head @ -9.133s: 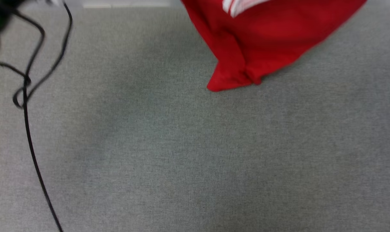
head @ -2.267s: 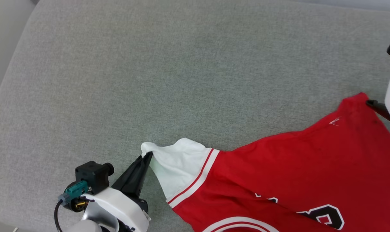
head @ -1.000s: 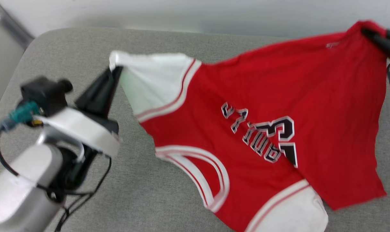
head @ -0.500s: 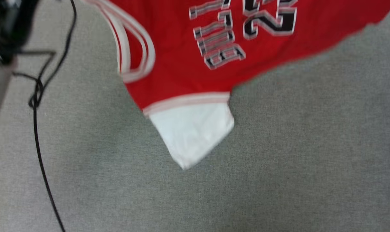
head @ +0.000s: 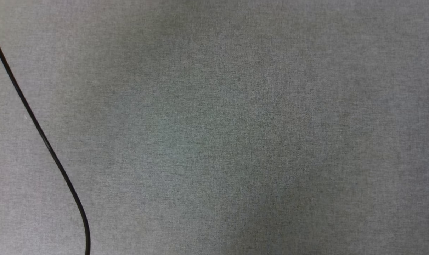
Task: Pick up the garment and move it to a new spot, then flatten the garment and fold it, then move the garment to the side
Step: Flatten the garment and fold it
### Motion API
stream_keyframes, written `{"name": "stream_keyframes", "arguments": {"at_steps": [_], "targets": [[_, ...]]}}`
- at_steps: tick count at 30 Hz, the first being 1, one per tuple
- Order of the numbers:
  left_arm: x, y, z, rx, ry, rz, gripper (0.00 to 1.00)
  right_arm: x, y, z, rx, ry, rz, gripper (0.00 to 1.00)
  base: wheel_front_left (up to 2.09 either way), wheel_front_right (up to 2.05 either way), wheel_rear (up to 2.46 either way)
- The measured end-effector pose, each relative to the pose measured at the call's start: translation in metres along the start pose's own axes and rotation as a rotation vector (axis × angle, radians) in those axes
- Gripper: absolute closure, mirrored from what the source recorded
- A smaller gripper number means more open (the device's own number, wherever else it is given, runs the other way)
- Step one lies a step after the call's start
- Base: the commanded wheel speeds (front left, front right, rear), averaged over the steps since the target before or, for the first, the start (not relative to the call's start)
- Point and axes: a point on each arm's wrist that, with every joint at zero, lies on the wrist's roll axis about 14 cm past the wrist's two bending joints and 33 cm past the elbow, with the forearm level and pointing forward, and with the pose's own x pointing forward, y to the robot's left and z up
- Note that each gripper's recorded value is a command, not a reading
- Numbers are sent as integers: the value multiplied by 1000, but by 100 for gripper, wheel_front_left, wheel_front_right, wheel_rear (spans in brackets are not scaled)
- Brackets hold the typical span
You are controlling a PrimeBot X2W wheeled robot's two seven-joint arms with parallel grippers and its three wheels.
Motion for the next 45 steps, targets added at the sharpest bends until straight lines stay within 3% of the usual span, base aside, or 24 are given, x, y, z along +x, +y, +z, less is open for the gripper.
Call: {"name": "stream_keyframes", "arguments": {"at_steps": [6, 13, 20, 29, 36, 37, 45], "targets": [[8, 6, -23, -14, 29, 10, 100, 12, 16, -22, -6, 22, 29, 100, 0, 0, 0], [-17, 3, -111, -83, 182, 24, 100, 0, 55, -128, 24, 211, 115, 100, 0, 0, 0], [-69, -15, -182, -154, 322, 17, 100, -31, 93, -188, 63, 305, 211, 100, 0, 0, 0], [-167, -45, -215, -218, 469, 18, 100, -116, 121, -231, 112, 428, 321, 100, 0, 0, 0], [-260, -82, -208, -239, 623, -1, 100, -188, 136, -236, 221, 510, 353, 100, 0, 0, 0], [-289, -87, -204, -231, 680, -2, 100, -211, 136, -239, 227, 540, 357, 100, 0, 0, 0], [-389, -125, -179, -342, 846, 43, 100, -291, 133, -238, 267, 628, 342, 100, 0, 0, 0]]}}
